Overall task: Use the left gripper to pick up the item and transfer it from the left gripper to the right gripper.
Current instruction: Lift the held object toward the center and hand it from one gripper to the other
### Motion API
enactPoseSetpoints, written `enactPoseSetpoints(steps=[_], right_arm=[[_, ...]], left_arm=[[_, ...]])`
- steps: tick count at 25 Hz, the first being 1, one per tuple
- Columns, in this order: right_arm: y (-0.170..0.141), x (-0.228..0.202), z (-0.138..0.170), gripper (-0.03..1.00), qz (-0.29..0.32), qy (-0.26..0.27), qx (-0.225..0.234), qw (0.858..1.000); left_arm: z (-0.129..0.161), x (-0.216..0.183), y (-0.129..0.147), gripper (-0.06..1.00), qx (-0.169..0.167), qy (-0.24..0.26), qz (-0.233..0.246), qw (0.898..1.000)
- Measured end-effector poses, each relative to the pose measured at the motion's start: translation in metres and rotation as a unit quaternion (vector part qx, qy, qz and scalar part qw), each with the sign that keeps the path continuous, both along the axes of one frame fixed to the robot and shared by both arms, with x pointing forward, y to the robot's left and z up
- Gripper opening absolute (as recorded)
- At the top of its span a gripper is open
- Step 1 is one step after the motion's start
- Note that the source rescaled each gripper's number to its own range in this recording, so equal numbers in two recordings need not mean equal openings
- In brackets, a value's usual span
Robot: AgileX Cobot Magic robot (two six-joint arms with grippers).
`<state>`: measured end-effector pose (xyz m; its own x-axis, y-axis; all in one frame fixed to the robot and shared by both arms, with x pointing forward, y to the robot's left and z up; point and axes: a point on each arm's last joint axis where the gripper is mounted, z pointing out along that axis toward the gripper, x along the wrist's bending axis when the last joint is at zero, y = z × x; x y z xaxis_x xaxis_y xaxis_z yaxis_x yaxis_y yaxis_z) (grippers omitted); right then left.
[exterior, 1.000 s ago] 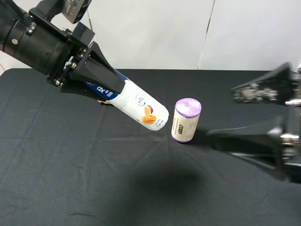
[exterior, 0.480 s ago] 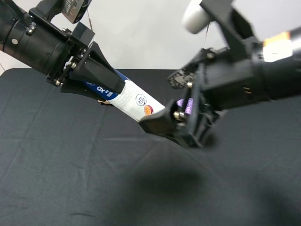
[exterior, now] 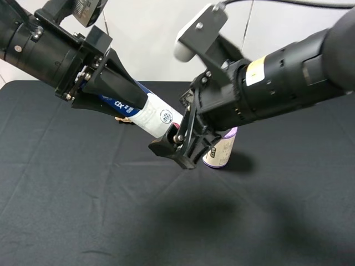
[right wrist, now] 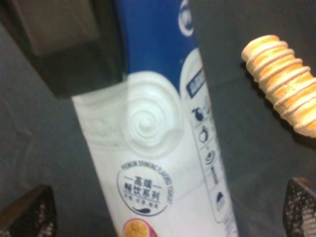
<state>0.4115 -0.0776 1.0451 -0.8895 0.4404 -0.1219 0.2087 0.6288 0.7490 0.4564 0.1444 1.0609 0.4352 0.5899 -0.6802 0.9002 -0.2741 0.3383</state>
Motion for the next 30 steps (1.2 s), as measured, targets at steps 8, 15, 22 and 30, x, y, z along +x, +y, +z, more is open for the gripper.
enactPoseSetpoints(steps=[8,15,22,30], right_arm=[[0.008,0.008,-0.008,1.0,-0.01,-0.015,0.009,1.0],[0.008,0.01,-0.007,1.0,-0.013,-0.022,0.015,1.0],[0.01,0.011,-0.008,1.0,-0.015,-0.024,0.016,0.999],[0.01,0.011,-0.01,0.08,0.015,-0.051,-0.007,0.999]], left_arm=[[0.002,0.001,-0.002,0.0,-0.014,0.002,0.006,1.0],[0.005,0.002,-0.004,0.0,-0.035,-0.006,0.007,0.999],[0.005,0.002,-0.004,0.0,-0.035,-0.008,0.005,0.999],[0.005,0.001,-0.004,0.01,-0.035,-0.007,0.003,0.999]])
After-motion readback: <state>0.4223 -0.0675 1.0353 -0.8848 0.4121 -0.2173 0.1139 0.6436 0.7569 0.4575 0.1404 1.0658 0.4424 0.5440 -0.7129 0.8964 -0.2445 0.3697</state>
